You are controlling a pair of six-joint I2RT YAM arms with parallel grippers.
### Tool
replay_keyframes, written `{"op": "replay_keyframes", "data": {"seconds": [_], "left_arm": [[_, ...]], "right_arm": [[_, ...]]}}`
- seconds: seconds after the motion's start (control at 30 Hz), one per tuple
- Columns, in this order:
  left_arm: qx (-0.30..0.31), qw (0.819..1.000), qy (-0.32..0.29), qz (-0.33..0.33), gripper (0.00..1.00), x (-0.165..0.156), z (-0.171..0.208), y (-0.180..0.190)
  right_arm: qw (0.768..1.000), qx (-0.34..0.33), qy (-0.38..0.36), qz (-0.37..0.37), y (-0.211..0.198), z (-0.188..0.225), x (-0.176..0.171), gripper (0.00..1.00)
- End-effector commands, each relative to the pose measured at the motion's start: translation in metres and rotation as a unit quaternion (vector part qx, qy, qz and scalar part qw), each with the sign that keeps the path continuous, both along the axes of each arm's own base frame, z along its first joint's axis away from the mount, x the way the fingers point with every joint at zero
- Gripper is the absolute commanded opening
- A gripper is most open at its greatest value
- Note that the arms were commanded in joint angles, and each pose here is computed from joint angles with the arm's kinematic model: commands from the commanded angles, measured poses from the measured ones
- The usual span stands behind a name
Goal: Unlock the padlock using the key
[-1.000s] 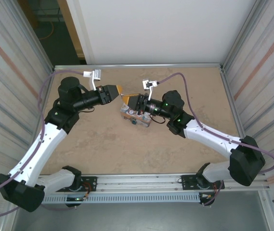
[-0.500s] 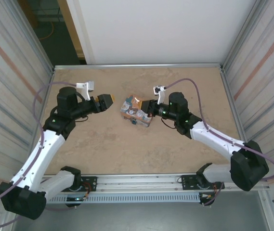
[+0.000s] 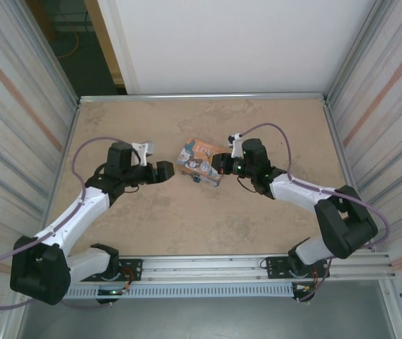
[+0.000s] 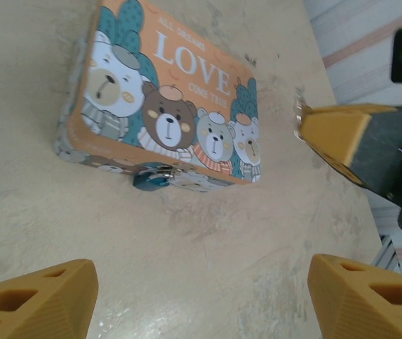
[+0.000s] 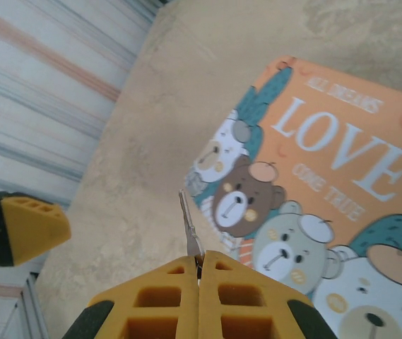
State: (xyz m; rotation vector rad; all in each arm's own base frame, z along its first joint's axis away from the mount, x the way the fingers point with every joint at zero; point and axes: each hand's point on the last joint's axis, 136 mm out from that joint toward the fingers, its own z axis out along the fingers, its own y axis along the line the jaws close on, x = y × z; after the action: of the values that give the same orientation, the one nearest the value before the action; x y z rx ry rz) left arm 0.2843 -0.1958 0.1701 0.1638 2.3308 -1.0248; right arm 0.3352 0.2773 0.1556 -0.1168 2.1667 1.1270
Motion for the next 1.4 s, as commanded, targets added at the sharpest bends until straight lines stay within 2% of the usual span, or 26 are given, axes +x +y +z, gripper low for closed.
{"op": "replay_keyframes", "data": {"seconds": [0.0, 0.23, 0.43, 1.03, 1.17, 1.37], "left_arm": [[0.009, 0.998, -0.032, -0.045, 0.79, 0.002, 0.000, -0.018], [0.034, 0.994, -0.026, -0.098, 0.78, 0.006, -0.029, -0.049], [0.053, 0.992, -0.022, -0.115, 0.76, 0.015, -0.048, -0.061], [0.072, 0.991, -0.028, -0.110, 0.73, 0.047, -0.082, -0.068], [0.079, 0.990, -0.031, -0.111, 0.68, 0.050, -0.090, -0.065], [0.085, 0.989, -0.032, -0.114, 0.67, 0.050, -0.102, -0.064]], "right_arm": [[1.000, 0.009, 0.010, -0.015, -0.004, -0.009, 0.008, 0.00], [0.999, 0.006, 0.037, -0.039, -0.009, -0.032, 0.020, 0.00], [0.998, -0.002, 0.055, -0.039, -0.008, -0.048, 0.022, 0.00], [0.995, 0.007, 0.083, -0.045, 0.004, -0.075, 0.015, 0.00], [0.995, 0.009, 0.086, -0.041, 0.010, -0.077, 0.015, 0.00], [0.995, 0.008, 0.087, -0.043, 0.011, -0.078, 0.016, 0.00]]}}
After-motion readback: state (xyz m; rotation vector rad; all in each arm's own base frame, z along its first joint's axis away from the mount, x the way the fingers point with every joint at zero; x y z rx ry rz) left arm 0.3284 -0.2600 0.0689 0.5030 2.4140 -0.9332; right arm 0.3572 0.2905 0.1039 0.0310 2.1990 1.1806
